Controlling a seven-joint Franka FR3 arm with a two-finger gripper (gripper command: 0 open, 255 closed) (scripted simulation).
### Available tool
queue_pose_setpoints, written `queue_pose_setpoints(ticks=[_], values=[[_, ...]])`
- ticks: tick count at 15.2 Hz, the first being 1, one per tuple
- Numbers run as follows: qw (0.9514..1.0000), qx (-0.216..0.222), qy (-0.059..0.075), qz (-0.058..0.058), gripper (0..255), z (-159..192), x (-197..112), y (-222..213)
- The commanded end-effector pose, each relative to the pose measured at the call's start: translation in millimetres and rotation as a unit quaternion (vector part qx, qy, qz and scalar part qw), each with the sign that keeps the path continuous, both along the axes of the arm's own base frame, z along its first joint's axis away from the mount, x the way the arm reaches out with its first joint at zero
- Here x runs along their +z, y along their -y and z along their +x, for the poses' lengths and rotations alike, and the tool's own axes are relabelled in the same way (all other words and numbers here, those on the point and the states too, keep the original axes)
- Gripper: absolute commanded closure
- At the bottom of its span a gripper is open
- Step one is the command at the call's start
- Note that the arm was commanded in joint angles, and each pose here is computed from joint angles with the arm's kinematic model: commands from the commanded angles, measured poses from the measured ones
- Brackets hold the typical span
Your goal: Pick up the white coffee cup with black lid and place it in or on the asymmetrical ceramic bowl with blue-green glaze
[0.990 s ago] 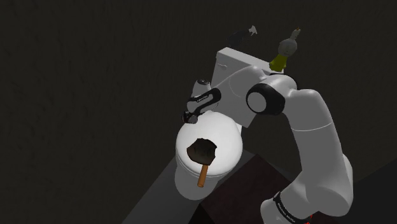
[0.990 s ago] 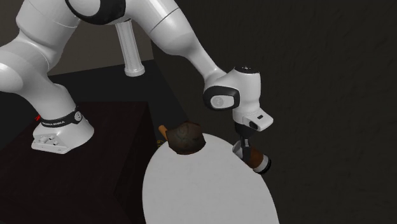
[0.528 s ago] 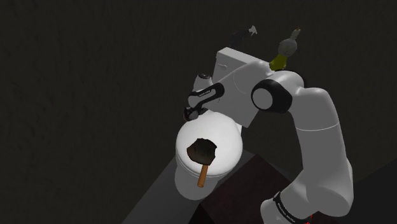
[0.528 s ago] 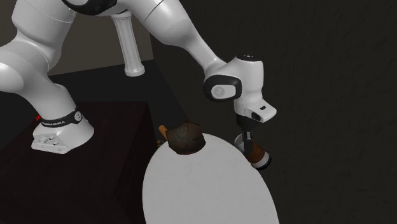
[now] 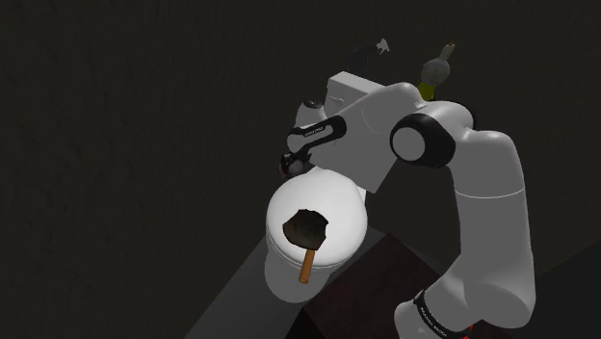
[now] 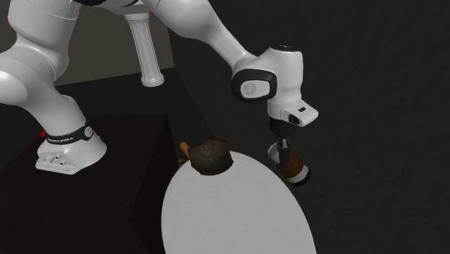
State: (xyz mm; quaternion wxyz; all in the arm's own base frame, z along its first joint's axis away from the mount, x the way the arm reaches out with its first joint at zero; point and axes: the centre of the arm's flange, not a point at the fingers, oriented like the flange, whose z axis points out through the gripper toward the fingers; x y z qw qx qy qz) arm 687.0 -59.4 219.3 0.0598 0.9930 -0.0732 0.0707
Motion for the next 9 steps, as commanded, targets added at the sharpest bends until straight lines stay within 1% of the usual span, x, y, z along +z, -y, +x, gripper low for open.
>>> queue_pose_setpoints(ticks=[1,5,9], values=[[1.0000,0.000,0.000,0.000,255,0,12,0],[1.0000,0.000,0.000,0.000,255,0,30,0],[1.0000,0.000,0.000,0.000,255,-49,32,-20]])
